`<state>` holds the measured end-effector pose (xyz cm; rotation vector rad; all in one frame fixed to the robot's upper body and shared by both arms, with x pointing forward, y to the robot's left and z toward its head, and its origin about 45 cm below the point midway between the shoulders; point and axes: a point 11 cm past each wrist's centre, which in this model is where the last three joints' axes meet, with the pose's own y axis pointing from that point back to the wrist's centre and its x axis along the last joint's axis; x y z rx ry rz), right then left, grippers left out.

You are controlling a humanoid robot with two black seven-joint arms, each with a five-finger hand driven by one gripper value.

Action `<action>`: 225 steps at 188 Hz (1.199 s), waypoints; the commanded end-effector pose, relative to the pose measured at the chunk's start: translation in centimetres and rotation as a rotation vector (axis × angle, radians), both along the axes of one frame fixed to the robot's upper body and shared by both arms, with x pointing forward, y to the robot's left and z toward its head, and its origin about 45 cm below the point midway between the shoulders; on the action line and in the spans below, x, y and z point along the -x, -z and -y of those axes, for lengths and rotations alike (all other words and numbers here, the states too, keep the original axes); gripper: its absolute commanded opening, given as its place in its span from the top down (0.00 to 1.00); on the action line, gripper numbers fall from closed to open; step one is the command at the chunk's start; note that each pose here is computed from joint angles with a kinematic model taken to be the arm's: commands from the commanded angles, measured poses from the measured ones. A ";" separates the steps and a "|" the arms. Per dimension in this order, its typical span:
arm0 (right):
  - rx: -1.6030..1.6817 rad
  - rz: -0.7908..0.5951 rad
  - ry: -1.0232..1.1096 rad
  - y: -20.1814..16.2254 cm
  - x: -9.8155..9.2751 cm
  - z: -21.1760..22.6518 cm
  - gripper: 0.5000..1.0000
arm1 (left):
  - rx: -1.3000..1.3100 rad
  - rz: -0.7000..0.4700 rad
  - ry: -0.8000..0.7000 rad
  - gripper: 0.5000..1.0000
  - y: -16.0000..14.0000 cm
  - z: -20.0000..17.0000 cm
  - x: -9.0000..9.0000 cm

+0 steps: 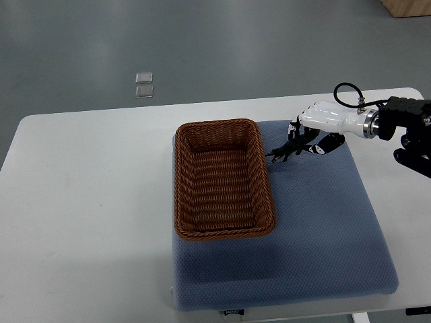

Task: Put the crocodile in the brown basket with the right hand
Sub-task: 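Lift the crocodile with the right hand and carry it over the basket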

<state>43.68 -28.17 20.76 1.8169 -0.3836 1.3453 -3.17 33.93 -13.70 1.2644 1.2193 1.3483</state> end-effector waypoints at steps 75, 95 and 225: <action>-0.083 -0.038 0.069 -1.6 -0.6 1.1 1.00 | 0.000 0.000 0.000 0.00 0.0 0.0 0.0; -0.128 -0.033 0.100 -3.1 -1.2 1.8 1.00 | 0.000 0.000 0.000 0.00 0.0 0.0 0.0; -0.475 -0.034 -0.163 -6.7 -0.5 -13.3 1.00 | 0.000 0.000 0.000 0.00 0.0 0.0 0.0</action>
